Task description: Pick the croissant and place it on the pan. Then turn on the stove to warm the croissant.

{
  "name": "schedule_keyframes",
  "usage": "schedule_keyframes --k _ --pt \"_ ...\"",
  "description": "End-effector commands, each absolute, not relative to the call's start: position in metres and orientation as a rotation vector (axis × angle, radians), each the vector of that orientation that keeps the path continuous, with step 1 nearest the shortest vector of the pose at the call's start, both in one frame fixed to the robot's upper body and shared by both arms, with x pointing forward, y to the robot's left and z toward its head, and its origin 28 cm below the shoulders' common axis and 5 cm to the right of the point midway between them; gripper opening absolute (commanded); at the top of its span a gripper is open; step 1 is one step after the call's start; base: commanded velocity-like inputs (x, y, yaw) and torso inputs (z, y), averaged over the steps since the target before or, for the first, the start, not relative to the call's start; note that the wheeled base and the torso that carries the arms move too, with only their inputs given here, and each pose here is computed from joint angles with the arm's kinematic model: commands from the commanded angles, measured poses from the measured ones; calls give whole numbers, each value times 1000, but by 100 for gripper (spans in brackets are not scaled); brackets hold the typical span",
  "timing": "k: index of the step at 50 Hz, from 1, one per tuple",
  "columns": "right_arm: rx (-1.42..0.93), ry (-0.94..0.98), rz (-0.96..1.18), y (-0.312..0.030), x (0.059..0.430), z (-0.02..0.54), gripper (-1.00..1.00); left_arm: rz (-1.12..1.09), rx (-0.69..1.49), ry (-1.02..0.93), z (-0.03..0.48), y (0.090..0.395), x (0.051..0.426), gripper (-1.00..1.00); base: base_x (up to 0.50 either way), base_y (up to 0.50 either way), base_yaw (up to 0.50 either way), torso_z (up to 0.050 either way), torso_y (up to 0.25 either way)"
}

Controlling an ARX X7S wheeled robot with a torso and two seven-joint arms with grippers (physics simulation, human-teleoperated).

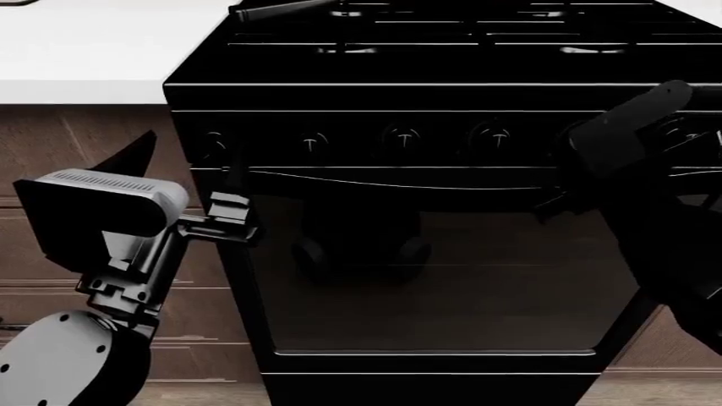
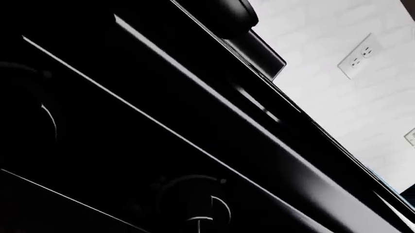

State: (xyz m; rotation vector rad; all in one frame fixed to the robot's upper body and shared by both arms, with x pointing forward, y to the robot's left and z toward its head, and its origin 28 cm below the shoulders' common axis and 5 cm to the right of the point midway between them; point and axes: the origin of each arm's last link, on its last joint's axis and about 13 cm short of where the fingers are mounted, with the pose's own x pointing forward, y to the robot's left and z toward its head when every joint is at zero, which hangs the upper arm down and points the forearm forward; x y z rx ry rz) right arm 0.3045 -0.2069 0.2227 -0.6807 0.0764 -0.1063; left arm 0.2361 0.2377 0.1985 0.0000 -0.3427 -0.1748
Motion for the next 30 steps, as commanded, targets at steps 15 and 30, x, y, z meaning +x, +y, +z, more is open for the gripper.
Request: schedule_keyframes --k 15,30 --pt "-686 -49 -118 -202 299 254 100 -174 4 -352 201 238 235 100 0 0 0 1 2" --pt "-672 -56 -112 -200 283 257 100 -184 7 -360 203 236 231 100 0 0 0 0 0"
